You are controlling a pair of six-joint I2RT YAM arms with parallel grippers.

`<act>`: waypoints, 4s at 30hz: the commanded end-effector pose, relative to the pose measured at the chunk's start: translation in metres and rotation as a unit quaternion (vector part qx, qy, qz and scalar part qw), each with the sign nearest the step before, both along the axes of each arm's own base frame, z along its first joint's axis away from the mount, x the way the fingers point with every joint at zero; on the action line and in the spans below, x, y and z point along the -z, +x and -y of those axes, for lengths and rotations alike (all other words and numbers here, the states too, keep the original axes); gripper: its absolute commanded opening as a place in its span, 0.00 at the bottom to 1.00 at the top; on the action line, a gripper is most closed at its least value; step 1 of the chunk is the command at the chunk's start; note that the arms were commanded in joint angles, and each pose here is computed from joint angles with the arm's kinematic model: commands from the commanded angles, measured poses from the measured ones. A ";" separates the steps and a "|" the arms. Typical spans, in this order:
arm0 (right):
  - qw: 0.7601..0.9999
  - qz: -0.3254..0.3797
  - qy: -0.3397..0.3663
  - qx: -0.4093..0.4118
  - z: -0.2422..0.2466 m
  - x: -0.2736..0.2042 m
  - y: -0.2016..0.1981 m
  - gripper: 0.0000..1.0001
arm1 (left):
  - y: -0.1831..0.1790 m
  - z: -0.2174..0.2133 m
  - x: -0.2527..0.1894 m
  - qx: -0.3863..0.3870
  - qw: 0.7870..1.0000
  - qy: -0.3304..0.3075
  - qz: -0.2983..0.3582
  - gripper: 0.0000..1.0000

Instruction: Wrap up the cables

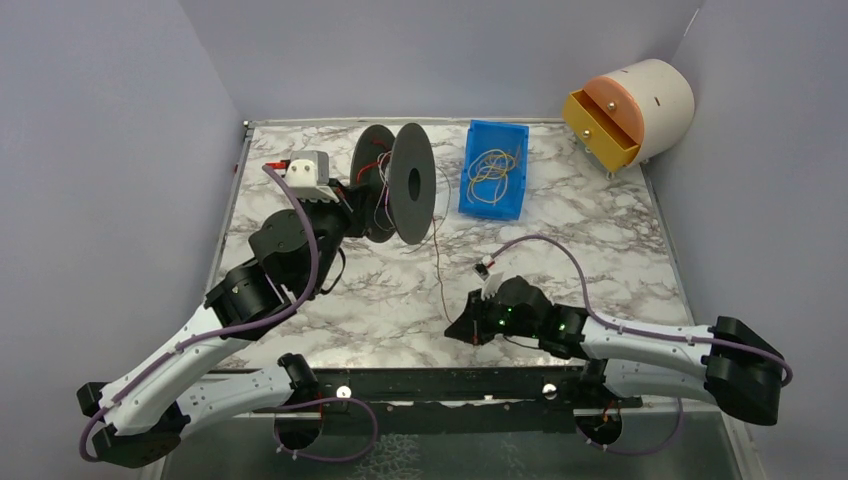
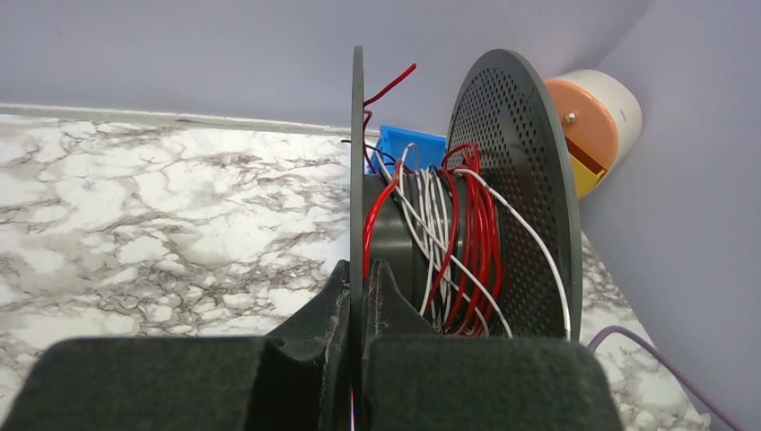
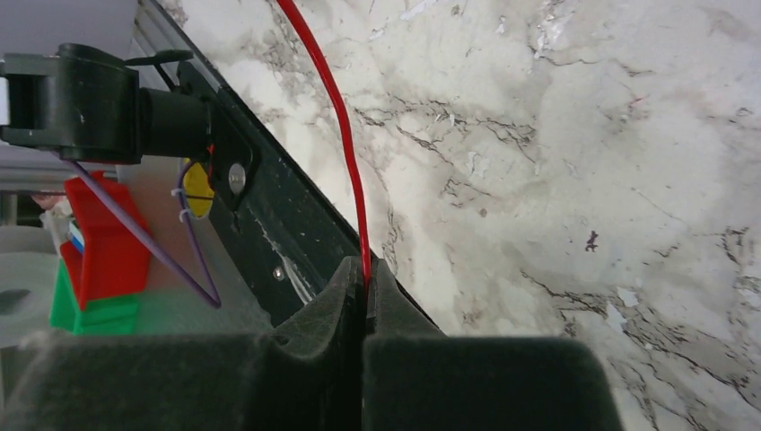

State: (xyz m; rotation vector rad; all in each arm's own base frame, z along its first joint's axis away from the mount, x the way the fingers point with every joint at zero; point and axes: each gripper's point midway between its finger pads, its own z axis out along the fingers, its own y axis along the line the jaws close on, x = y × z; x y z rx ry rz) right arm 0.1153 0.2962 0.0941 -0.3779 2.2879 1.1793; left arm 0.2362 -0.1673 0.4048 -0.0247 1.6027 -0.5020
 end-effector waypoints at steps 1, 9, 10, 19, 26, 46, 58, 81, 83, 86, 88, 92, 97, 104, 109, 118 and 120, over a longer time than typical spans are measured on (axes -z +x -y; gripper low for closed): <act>0.999 0.022 -0.021 0.014 -0.013 -0.003 0.003 0.01 | 0.004 -0.017 -0.037 -0.049 0.993 -0.096 0.046 0.00; 0.996 0.058 -0.058 -0.024 -0.048 -0.008 -0.021 0.01 | 0.014 -0.011 -0.024 -0.062 0.994 -0.084 0.042 0.00; 0.996 0.062 -0.061 -0.028 -0.052 -0.010 -0.024 0.01 | 0.015 -0.010 -0.023 -0.065 0.994 -0.082 0.041 0.00; 0.988 0.116 -0.078 -0.066 -0.083 -0.043 -0.058 0.01 | 0.028 -0.013 0.002 -0.106 0.994 -0.028 0.026 0.00; 0.980 0.167 -0.086 -0.070 -0.090 -0.094 -0.074 0.01 | 0.034 -0.010 0.031 -0.116 0.993 0.038 0.000 0.00; 0.936 0.334 -0.111 -0.010 -0.061 -0.224 -0.025 0.01 | 0.039 0.020 0.150 -0.062 0.973 0.192 -0.111 0.00; 0.910 0.390 -0.130 0.055 -0.034 -0.251 0.042 0.01 | 0.025 0.031 0.185 0.002 0.963 0.230 -0.144 0.00; 0.936 0.286 -0.172 0.112 0.014 -0.167 0.165 0.01 | -0.039 0.064 0.180 0.239 0.938 0.217 -0.125 0.00; 0.940 0.267 -0.177 0.117 0.020 -0.153 0.169 0.01 | -0.046 0.062 0.172 0.254 0.936 0.215 -0.116 0.00; 0.945 0.238 -0.185 0.125 0.029 -0.133 0.173 0.01 | -0.056 0.059 0.159 0.274 0.933 0.212 -0.102 0.00; 0.949 0.227 -0.182 0.125 0.033 -0.124 0.172 0.01 | -0.061 0.056 0.151 0.284 0.931 0.211 -0.090 0.00; 0.956 0.204 -0.175 0.120 0.038 -0.104 0.165 0.01 | -0.071 0.052 0.134 0.304 0.929 0.201 -0.064 0.00; 0.967 0.164 -0.163 0.104 0.039 -0.070 0.147 0.01 | -0.085 0.052 0.103 0.328 0.930 0.162 -0.033 0.00; 0.979 0.143 -0.120 0.079 0.038 -0.044 0.121 0.01 | -0.093 0.047 0.068 0.329 0.937 0.119 -0.002 0.00; 0.985 0.150 -0.065 0.047 0.030 -0.047 0.103 0.01 | -0.095 0.040 0.045 0.315 0.945 0.082 0.029 0.00; 0.979 0.198 0.035 -0.036 0.017 -0.079 0.069 0.01 | -0.106 0.044 0.017 0.338 0.938 0.035 0.069 0.00; 0.975 0.205 0.058 -0.063 0.013 -0.087 0.059 0.01 | -0.108 0.046 0.011 0.344 0.936 0.023 0.077 0.00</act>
